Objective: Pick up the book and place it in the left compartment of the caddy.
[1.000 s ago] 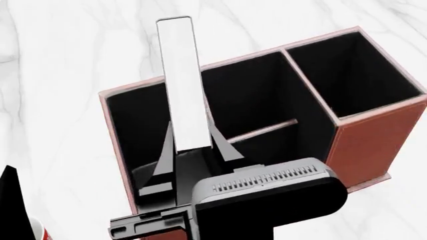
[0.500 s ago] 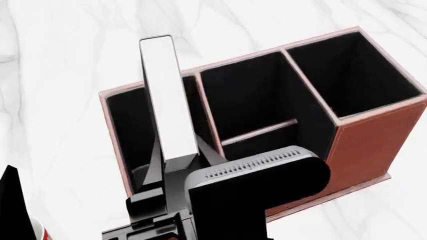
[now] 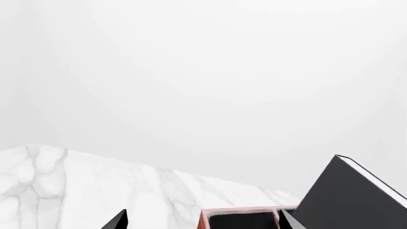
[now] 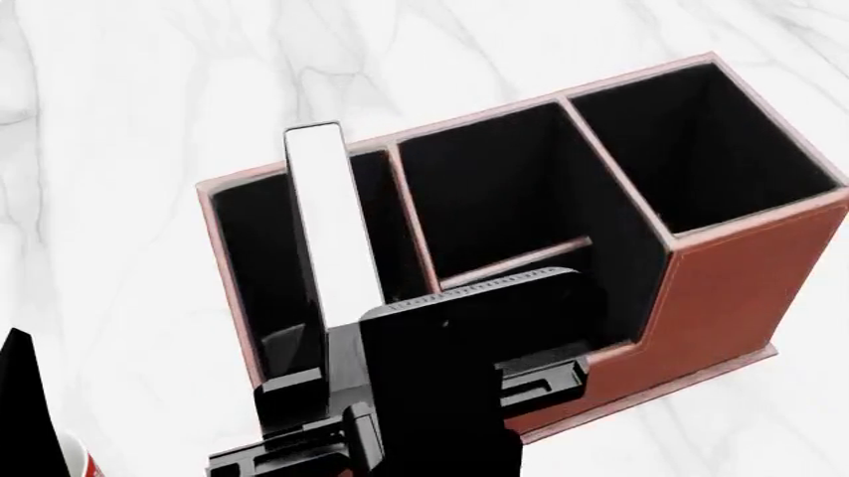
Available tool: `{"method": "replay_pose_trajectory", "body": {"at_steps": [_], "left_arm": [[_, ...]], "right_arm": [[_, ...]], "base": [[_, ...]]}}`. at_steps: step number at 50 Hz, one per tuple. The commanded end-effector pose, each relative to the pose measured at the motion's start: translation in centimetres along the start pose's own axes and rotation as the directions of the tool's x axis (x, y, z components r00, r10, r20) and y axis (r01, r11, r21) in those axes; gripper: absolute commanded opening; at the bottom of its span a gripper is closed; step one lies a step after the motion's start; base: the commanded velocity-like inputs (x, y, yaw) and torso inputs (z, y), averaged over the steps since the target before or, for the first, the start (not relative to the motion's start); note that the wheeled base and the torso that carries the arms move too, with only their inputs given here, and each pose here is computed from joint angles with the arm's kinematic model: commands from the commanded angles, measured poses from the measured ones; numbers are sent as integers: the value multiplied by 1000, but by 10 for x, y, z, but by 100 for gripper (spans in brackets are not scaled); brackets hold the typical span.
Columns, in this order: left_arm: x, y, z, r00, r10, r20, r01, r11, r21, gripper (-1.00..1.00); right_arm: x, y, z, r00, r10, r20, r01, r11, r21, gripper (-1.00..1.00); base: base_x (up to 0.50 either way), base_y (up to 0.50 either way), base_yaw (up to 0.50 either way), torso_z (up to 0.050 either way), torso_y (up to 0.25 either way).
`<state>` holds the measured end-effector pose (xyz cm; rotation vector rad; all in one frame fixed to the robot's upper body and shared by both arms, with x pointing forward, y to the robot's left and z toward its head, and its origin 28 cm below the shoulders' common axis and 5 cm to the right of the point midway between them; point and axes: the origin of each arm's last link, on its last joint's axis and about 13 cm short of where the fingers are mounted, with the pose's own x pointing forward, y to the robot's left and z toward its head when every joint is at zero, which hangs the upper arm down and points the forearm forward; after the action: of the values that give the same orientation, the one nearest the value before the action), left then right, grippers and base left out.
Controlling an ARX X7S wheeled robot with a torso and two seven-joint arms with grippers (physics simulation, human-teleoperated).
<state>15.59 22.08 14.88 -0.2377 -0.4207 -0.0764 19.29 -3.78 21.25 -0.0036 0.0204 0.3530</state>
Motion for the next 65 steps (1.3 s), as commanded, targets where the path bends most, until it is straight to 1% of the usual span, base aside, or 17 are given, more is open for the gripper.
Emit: {"method": "replay_pose_trajectory", "body": {"at_steps": [1,4,8,12,19,20,21,22,23,25,30,38,47,54,65], "left_arm": [[0,0,0,1000,2,1,-2,1000,1,100],[0,0,0,1000,3,1,-3,1000,0,100],[0,0,1,1000,3,3,-3,1000,1,100],[0,0,1,1000,4,5,-4,1000,0,100],[0,1,2,1000,5,6,-5,1000,1,100],[0,1,2,1000,5,6,-5,1000,0,100],[0,1,2,1000,5,6,-5,1000,0,100],[0,1,1,1000,5,5,-5,1000,0,100],[0,1,1,1000,3,4,-3,1000,1,100],[0,1,1,1000,3,4,-3,1000,1,100],[0,1,1,1000,4,3,-4,1000,1,100],[0,1,1,1000,5,4,-5,1000,1,100],[0,1,1,1000,7,6,-7,1000,0,100],[1,2,1,1000,10,6,-10,1000,-1,100],[1,2,2,1000,11,6,-11,1000,0,100]], "right_arm": [[8,-3,3,1000,-29,-4,29,999,-31,-100],[10,-3,2,999,-42,13,43,997,-58,-100],[10,-3,0,999,-35,20,36,997,-67,-100],[11,-4,-3,999,-30,21,32,995,-92,-100],[15,-11,-9,999,-19,48,24,994,-103,-100],[15,-12,-12,999,-19,49,25,992,-121,-100],[16,-12,-13,999,-19,50,25,992,-120,-100],[17,-13,-17,996,-3,90,17,988,-151,-100],[18,-14,-20,993,-11,115,31,984,-174,-100],[19,-15,-22,996,-14,88,27,989,-147,-100],[25,-19,-29,996,-14,84,28,985,-168,-100],[36,-25,-40,999,-23,49,31,985,-168,-100],[45,-26,-44,999,-26,27,30,985,-168,-100],[49,-25,-45,1000,-24,4,24,988,-152,-100],[56,-25,-47,1000,-15,-6,14,989,-150,-100]], "base": [[0,0,0,0,0],[0,0,0,0,0],[0,0,0,0,3],[0,0,0,3,3],[0,0,0,0,1],[0,0,0,0,0],[0,0,0,0,0],[0,0,0,0,0],[0,0,0,0,0],[0,0,0,0,0],[0,0,0,0,2],[0,0,0,0,1],[0,0,0,1,1],[0,0,0,0,1],[0,0,0,0,2]]}}
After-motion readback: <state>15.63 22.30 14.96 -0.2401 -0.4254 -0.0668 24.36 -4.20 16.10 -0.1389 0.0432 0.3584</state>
